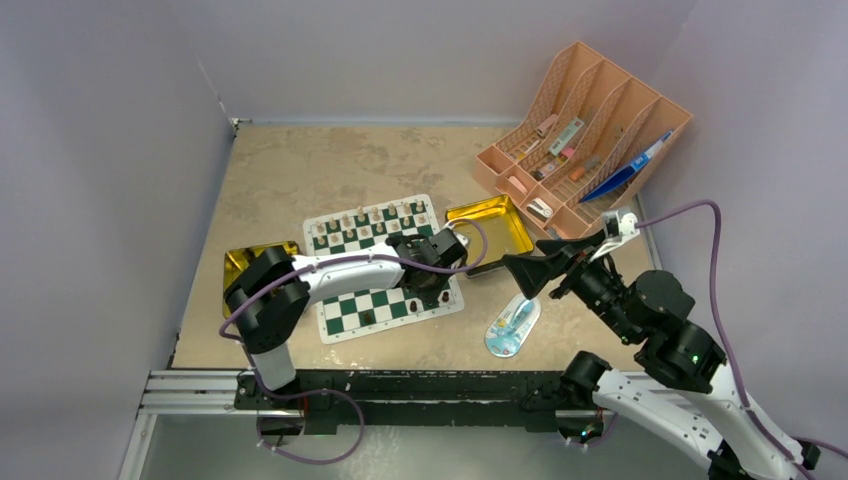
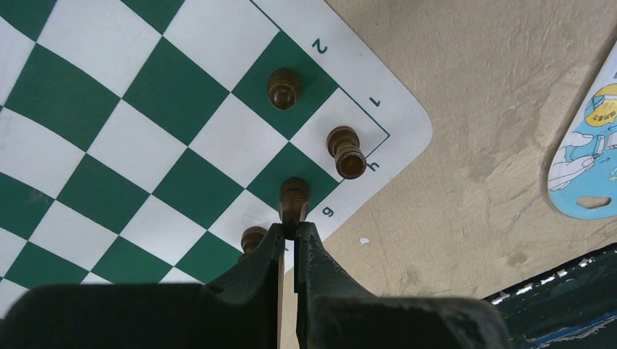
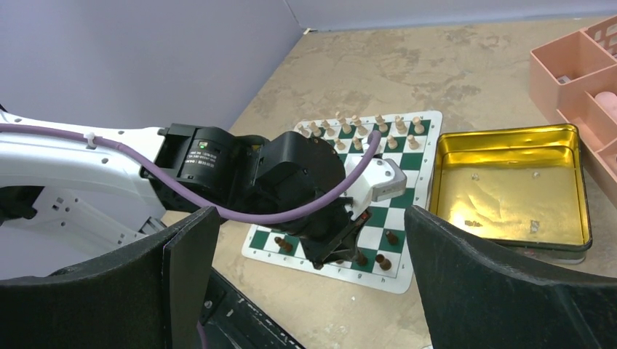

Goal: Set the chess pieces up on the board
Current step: Place the chess piece on the chessboard, then pick up the chess piece from the storage box.

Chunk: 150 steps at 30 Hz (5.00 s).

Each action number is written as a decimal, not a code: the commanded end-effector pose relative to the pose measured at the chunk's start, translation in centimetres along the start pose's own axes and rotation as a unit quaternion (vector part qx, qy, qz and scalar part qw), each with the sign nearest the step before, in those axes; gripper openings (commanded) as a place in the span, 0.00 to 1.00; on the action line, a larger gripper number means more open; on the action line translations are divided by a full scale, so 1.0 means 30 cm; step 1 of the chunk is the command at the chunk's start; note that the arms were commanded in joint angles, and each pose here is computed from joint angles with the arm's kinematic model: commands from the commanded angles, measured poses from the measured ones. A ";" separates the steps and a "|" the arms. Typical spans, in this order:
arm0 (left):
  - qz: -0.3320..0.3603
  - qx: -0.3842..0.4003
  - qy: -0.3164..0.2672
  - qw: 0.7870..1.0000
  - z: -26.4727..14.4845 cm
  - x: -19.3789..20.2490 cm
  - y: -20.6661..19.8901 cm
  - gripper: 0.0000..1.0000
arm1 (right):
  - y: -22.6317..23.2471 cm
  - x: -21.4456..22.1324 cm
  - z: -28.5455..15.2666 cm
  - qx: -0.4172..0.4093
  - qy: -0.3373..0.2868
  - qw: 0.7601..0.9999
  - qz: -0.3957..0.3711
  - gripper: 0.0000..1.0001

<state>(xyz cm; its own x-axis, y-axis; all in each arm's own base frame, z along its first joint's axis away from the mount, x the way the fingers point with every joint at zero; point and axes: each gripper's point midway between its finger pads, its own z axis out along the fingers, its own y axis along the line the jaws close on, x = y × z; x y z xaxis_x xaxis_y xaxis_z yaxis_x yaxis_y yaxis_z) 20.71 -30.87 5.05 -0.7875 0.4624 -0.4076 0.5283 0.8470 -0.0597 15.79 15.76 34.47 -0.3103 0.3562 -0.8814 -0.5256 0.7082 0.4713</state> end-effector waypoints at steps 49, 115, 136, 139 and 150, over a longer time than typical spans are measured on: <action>-0.230 -0.073 -0.237 0.941 -0.515 -0.344 0.482 0.74 | 0.060 0.260 0.206 -0.065 0.099 0.992 0.038 0.99; -0.799 -0.308 -0.108 0.505 -0.278 0.390 1.225 0.37 | 0.206 0.336 0.274 -0.198 0.142 0.970 0.016 0.99; -0.796 -0.315 -0.087 0.510 -0.203 0.413 1.240 0.40 | 0.202 0.327 0.269 -0.192 0.141 0.971 0.017 0.99; -0.793 -0.324 -0.080 0.509 -0.207 0.419 1.246 0.40 | 0.207 0.320 0.264 -0.196 0.135 0.971 0.020 0.99; -0.788 -0.338 -0.083 0.508 -0.216 0.449 1.242 0.29 | 0.222 0.301 0.261 -0.205 0.129 0.970 0.018 0.99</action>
<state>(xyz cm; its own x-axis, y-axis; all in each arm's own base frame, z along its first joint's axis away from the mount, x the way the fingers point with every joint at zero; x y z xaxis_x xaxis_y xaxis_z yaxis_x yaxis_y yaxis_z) 27.83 7.67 2.77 -0.0029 -0.9285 -0.3712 -0.9920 0.0495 -0.1160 15.87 28.34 25.86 -0.5533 0.1195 -0.8244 -0.7193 0.4306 0.5451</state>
